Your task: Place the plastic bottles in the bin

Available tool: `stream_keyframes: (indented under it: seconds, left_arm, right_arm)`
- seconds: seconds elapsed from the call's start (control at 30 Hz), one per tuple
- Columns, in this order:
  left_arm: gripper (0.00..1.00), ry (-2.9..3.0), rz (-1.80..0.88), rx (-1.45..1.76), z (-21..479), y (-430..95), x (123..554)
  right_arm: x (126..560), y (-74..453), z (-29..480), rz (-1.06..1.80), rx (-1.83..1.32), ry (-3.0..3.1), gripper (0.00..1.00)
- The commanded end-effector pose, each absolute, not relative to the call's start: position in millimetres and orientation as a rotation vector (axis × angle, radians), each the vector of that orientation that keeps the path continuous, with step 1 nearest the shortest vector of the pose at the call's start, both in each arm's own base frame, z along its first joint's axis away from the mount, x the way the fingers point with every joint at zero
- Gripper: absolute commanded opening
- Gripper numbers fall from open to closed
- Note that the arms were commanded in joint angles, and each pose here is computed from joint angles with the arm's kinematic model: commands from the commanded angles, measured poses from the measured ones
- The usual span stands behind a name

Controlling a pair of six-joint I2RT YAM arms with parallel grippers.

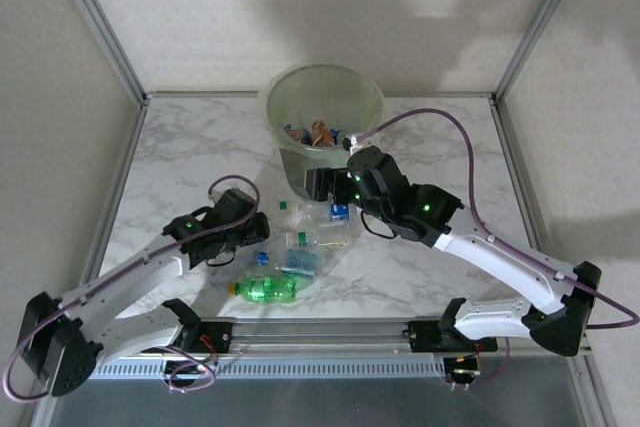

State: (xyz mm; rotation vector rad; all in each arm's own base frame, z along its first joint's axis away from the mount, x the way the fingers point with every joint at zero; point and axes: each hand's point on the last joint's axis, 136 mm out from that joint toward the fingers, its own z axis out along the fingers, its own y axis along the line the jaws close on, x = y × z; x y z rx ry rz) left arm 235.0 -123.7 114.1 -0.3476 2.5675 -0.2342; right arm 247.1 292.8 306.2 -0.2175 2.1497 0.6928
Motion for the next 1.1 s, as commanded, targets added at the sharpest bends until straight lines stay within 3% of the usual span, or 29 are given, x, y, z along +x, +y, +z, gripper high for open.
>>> stream_keyframes:
  seconds: [0.0,0.57,1.07]
  left_arm:
    - [0.79,2.583,-0.072,-0.283,114,-115,238]
    - [0.82,2.692,0.08,-0.271,60,-115,238]
    - [0.81,2.61,0.142,-0.59,40,-71,225]
  right_arm:
    - [247,289,317,0.723,-0.166,2.104,0.91]
    - [240,271,309,0.695,-0.138,2.112,0.93]
    - [241,274,310,0.704,-0.146,2.112,0.93]
